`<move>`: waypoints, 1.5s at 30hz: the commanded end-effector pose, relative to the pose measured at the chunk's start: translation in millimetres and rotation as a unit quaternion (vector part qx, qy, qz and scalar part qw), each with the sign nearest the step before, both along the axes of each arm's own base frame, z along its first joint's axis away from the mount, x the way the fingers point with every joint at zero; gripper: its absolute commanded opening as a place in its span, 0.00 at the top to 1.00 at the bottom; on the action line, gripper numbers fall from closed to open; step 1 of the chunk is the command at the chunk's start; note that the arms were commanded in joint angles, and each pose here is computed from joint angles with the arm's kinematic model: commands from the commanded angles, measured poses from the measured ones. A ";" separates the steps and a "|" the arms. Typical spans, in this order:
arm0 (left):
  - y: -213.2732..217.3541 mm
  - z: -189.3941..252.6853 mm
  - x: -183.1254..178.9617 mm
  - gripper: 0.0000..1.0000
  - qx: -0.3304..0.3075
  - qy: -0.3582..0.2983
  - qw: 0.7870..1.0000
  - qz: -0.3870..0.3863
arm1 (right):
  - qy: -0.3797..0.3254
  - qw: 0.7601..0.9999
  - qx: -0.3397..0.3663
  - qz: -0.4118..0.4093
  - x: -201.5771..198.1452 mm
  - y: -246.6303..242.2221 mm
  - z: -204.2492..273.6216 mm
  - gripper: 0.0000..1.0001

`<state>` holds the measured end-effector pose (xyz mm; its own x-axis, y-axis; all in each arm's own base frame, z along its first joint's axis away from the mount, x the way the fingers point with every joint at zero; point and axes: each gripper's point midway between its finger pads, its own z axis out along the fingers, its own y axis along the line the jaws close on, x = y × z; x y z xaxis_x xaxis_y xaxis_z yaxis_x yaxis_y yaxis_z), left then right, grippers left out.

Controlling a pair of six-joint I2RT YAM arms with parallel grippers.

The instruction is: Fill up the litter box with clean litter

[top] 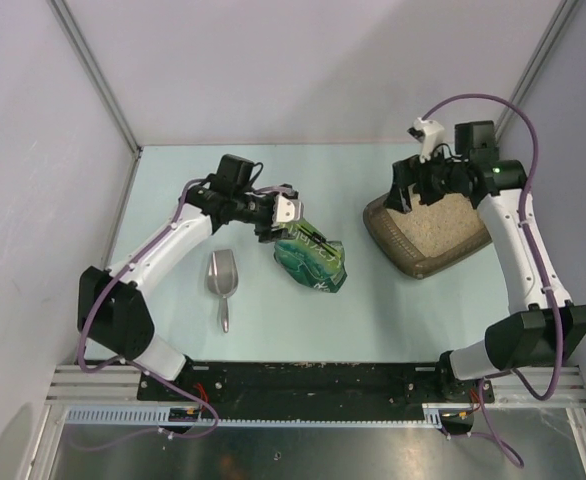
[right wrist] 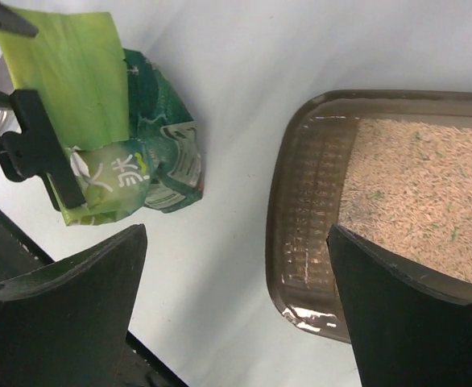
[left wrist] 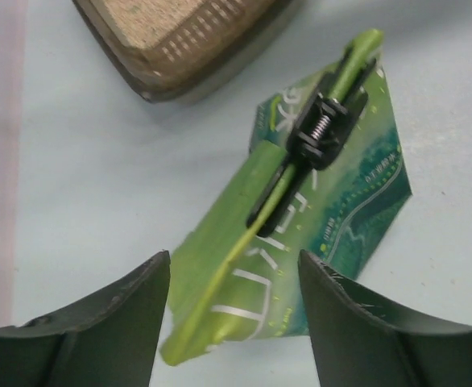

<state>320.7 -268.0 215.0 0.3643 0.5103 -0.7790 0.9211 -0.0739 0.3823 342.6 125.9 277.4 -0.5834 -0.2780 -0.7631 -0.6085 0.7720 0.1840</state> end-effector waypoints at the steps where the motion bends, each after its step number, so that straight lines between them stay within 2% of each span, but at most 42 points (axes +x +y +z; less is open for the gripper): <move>1: 5.9 -11.2 -10.7 0.36 0.035 0.003 0.999 -0.036 | -0.035 0.999 0.030 -0.026 -5.7 -14.3 29.0 0.02; 2: 6.9 -17.1 -8.6 0.44 0.044 0.004 0.998 -0.038 | -0.038 0.998 0.036 -0.032 -3.0 -18.1 31.2 0.02; 5: 7.8 -25.8 -5.3 0.59 0.059 0.015 0.997 -0.039 | -0.037 0.998 0.039 -0.039 -0.6 -22.2 30.7 0.02; 7: 5.7 -24.9 -5.9 0.62 0.056 0.022 0.997 -0.043 | -0.038 0.998 0.037 -0.040 0.7 -23.6 30.7 0.02; 8: 3.1 -23.2 -5.3 0.74 0.054 0.021 0.997 -0.048 | -0.035 0.998 0.037 -0.037 1.3 -22.7 28.7 0.02; 11: -0.4 -24.0 -2.3 1.00 0.057 0.021 0.997 -0.048 | -0.035 0.998 0.042 -0.024 2.9 -18.1 29.1 0.03; 14: -0.9 -17.2 7.5 1.00 0.061 0.026 0.998 -0.023 | -0.033 0.998 0.052 -0.009 6.0 -11.4 32.7 0.03; 16: -0.6 -15.2 17.1 1.00 0.060 0.063 0.996 0.021 | -0.031 0.998 0.055 0.004 9.5 -7.0 32.1 0.04; 19: 4.2 14.0 45.0 1.00 0.029 0.082 0.993 0.080 | -0.031 0.998 0.051 0.015 16.9 0.3 31.9 0.04; 25: 5.3 34.7 60.5 1.00 -0.005 0.128 0.983 0.133 | -0.053 0.997 0.009 0.056 29.9 17.5 32.3 0.07; 30: -7.1 26.6 39.6 1.00 -0.018 0.174 0.978 0.112 | -0.065 0.994 0.002 0.091 29.5 33.4 32.5 0.09; 34: -33.3 18.9 18.5 1.00 -0.012 0.185 0.979 0.079 | -0.065 0.984 -0.003 0.165 10.3 48.7 26.1 0.12; 37: -46.4 23.2 19.2 1.00 -0.016 0.178 0.981 0.074 | -0.085 0.971 -0.001 0.222 -1.6 54.6 27.5 0.13; 41: -41.2 27.9 32.2 1.00 -0.012 0.160 0.981 0.107 | -0.159 0.940 -0.040 0.301 -5.5 62.5 26.7 0.13; 42: -37.7 31.3 31.7 0.97 -0.013 0.157 0.981 0.113 | -0.169 0.931 -0.049 0.318 -6.3 72.7 24.3 0.13; 43: -31.0 27.0 34.3 0.88 -0.005 0.156 0.979 0.129 | -0.177 0.928 -0.066 0.322 -2.8 74.0 21.3 0.15; 45: -21.6 26.1 34.7 0.77 -0.002 0.155 0.977 0.145 | -0.187 0.918 -0.085 0.339 3.8 83.1 12.3 0.18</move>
<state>352.6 -288.7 200.8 -0.0945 0.6128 -0.7846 0.9858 0.1675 0.0120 343.4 189.2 286.2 -0.1594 -0.5595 -0.8133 -0.9386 0.3412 -0.0508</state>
